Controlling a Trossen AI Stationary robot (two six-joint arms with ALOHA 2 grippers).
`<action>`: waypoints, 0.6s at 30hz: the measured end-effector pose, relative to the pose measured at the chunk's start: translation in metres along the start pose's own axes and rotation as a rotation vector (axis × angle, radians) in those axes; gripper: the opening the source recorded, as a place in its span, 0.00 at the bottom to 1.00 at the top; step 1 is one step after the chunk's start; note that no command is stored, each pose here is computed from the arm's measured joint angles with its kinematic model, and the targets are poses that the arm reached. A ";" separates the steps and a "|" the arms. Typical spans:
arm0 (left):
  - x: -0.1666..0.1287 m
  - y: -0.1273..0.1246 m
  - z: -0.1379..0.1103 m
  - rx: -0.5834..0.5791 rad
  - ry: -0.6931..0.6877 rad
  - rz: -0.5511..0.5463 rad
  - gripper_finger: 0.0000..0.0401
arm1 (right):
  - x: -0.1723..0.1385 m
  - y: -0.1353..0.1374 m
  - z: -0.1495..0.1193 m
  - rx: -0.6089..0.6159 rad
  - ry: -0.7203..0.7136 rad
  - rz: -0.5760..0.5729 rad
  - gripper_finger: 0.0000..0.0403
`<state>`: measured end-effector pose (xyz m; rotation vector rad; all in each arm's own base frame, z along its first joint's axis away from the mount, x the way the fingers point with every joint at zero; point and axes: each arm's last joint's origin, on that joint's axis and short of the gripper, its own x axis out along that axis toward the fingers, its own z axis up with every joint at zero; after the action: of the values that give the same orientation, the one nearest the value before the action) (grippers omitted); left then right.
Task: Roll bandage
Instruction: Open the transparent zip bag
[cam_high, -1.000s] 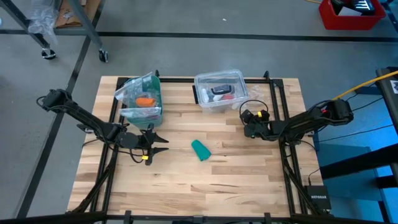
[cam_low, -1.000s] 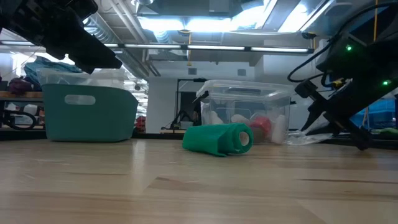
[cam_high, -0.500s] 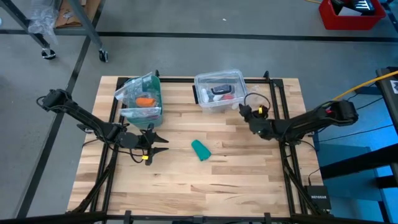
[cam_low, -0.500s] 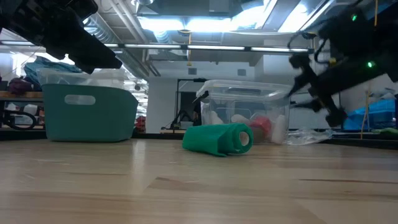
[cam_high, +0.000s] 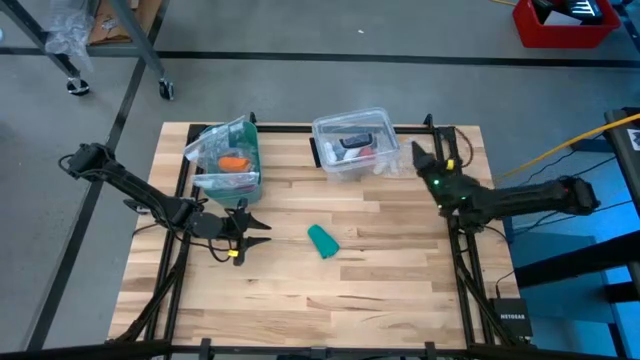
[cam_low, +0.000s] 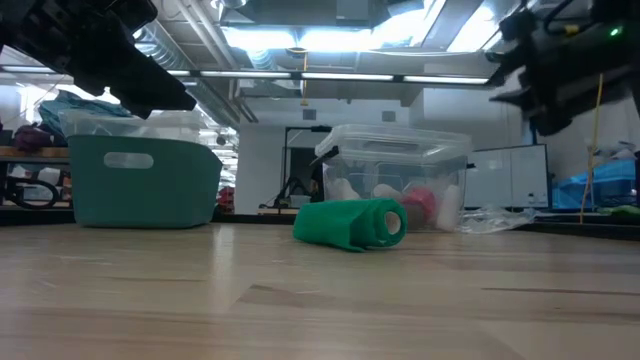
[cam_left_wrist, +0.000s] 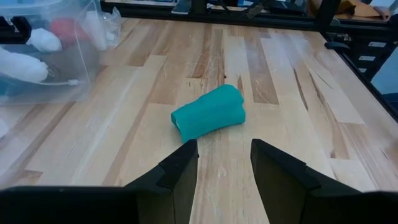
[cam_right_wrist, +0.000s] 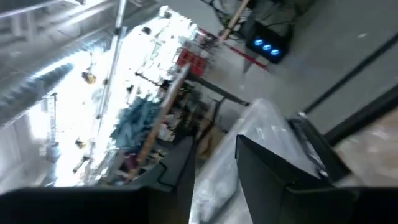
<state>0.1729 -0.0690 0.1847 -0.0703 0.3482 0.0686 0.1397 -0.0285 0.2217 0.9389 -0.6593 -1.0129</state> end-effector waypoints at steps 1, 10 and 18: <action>0.000 0.000 0.000 0.000 0.000 0.000 0.35 | -0.001 0.002 0.005 0.000 0.008 0.023 0.30; 0.000 0.000 0.000 -0.004 0.000 0.000 0.35 | -0.006 0.003 0.044 -0.085 -0.076 0.076 0.30; 0.000 0.000 0.000 0.001 0.000 0.000 0.35 | 0.000 -0.021 0.049 -0.124 -0.109 -0.076 0.30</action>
<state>0.1729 -0.0689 0.1847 -0.0695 0.3479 0.0687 0.0907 -0.0494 0.2262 0.8092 -0.6475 -1.1662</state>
